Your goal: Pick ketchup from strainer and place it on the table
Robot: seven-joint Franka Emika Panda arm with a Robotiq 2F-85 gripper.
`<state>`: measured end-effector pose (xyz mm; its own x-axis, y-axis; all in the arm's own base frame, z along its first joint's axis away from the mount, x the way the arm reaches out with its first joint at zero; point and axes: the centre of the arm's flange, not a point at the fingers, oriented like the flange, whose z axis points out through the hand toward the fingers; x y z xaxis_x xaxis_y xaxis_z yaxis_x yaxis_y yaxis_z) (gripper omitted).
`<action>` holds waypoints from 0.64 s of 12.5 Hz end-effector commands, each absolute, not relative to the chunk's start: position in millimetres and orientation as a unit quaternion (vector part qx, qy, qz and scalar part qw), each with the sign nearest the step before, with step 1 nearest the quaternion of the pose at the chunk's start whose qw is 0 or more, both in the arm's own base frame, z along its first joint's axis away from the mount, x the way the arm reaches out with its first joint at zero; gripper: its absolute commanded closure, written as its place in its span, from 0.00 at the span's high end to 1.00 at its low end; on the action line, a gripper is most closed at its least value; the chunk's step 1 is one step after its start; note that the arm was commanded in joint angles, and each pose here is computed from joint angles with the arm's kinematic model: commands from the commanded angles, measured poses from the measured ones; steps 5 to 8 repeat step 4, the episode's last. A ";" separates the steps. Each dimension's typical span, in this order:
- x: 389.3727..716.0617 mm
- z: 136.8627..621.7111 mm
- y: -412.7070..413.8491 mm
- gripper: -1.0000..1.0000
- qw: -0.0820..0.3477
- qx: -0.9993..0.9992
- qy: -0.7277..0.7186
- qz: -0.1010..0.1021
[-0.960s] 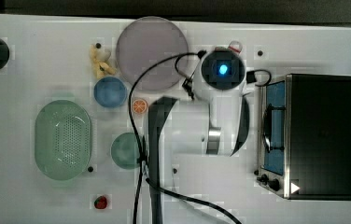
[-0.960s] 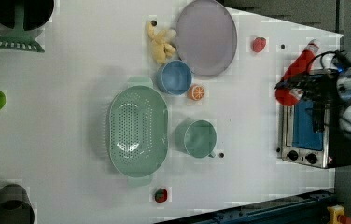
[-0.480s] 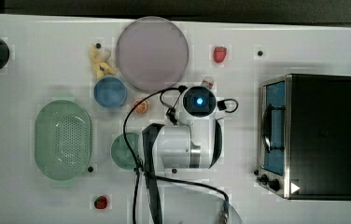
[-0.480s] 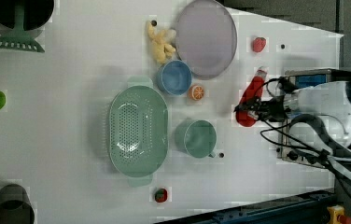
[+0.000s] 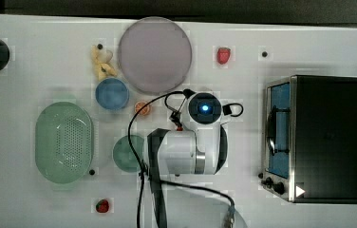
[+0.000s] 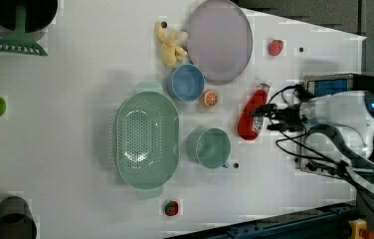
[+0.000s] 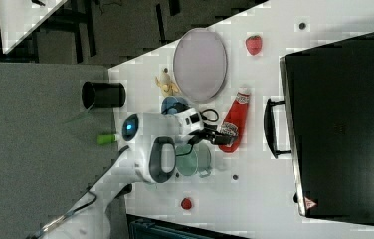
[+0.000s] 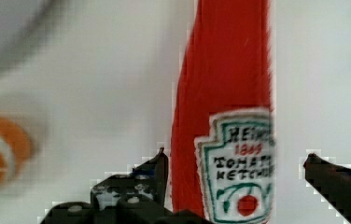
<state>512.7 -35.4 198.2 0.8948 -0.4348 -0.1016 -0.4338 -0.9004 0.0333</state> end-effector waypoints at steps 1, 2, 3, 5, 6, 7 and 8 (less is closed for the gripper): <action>556.8 336.6 -24.5 1.00 0.004 0.978 -0.195 0.067; 558.9 366.3 -24.0 1.00 0.009 0.977 -0.202 0.068; 559.7 394.5 -24.0 1.00 0.015 0.974 -0.217 0.062; 559.1 421.3 -23.8 1.00 0.022 0.969 -0.240 0.050; 559.1 421.3 -23.8 1.00 0.022 0.969 -0.240 0.050; 559.1 421.3 -23.8 1.00 0.022 0.969 -0.240 0.050; 559.1 421.3 -23.8 1.00 0.022 0.969 -0.240 0.050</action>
